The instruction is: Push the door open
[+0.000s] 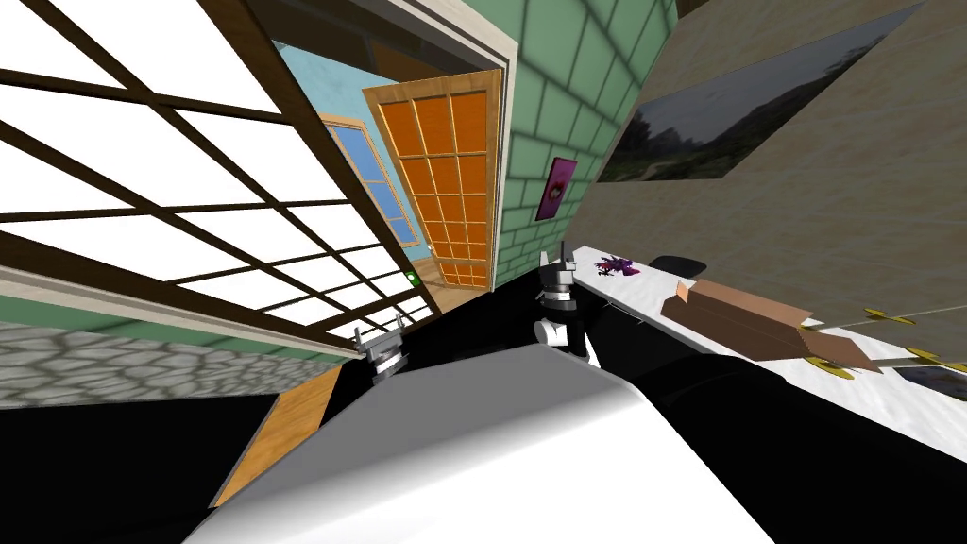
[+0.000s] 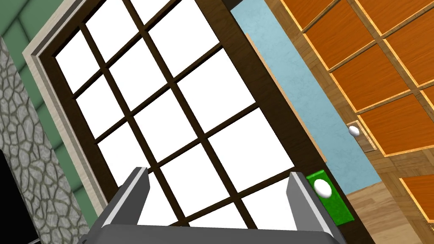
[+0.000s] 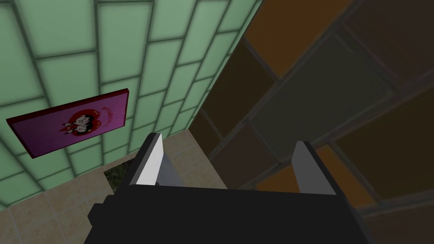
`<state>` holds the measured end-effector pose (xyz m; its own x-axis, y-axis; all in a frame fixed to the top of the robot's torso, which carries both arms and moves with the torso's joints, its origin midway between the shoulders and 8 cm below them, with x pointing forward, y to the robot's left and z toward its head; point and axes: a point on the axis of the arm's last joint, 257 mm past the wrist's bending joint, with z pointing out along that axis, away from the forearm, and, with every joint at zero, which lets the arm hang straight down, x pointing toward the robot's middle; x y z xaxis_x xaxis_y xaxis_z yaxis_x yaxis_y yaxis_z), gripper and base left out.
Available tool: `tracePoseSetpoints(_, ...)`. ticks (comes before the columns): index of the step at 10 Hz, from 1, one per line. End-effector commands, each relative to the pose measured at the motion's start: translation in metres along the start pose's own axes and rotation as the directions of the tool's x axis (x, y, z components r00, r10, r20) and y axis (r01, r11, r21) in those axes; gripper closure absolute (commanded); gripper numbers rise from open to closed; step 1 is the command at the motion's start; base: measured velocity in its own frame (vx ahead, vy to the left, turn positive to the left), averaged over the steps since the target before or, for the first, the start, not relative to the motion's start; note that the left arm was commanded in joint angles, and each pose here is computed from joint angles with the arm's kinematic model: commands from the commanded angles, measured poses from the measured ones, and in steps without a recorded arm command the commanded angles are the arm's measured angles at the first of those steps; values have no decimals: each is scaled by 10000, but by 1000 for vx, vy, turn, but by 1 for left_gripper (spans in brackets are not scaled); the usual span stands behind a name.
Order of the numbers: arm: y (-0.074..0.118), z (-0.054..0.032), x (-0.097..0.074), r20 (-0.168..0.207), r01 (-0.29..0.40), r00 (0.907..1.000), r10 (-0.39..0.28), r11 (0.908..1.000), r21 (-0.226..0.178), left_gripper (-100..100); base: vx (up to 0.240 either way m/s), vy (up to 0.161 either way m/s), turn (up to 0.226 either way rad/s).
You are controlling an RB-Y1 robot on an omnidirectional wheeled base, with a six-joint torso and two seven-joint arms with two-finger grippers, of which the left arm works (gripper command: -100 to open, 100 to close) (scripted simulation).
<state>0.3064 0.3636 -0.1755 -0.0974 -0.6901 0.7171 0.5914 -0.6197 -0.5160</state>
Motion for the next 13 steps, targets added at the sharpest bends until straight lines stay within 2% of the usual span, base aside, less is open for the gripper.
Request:
tracePoseSetpoints(1, -1, -82, -87, 231, 306, 9993, -305, 9995, -22, -100, 99, 45, -123)
tracePoseSetpoints(2, 14, -176, -198, 518, 648, 9966, -645, 9979, -31, -100, 127, 62, -183)
tracePoseSetpoints(5, 31, -325, -361, 956, 1144, 9889, -1139, 9934, 4, -100, 105, 51, -122)
tracePoseSetpoints(8, 40, -482, -519, 1389, 1608, 9772, -1605, 9869, 87, -100, 91, 44, -113)
tracePoseSetpoints(9, 42, -589, -619, 1669, 1895, 9676, -1897, 9817, 172, -100, 109, 63, -165)
tracePoseSetpoints(10, 42, -643, -668, 1807, 2033, 9622, -2039, 9789, 221, -100, 112, 59, -144)
tracePoseSetpoints(11, 39, -755, -763, 2077, 2295, 9504, -2314, 9727, 333, -100, 144, 67, -166)
tracePoseSetpoints(13, 33, -868, -855, 2338, 2540, 9375, -2576, 9661, 461, -100, 107, 88, -119)
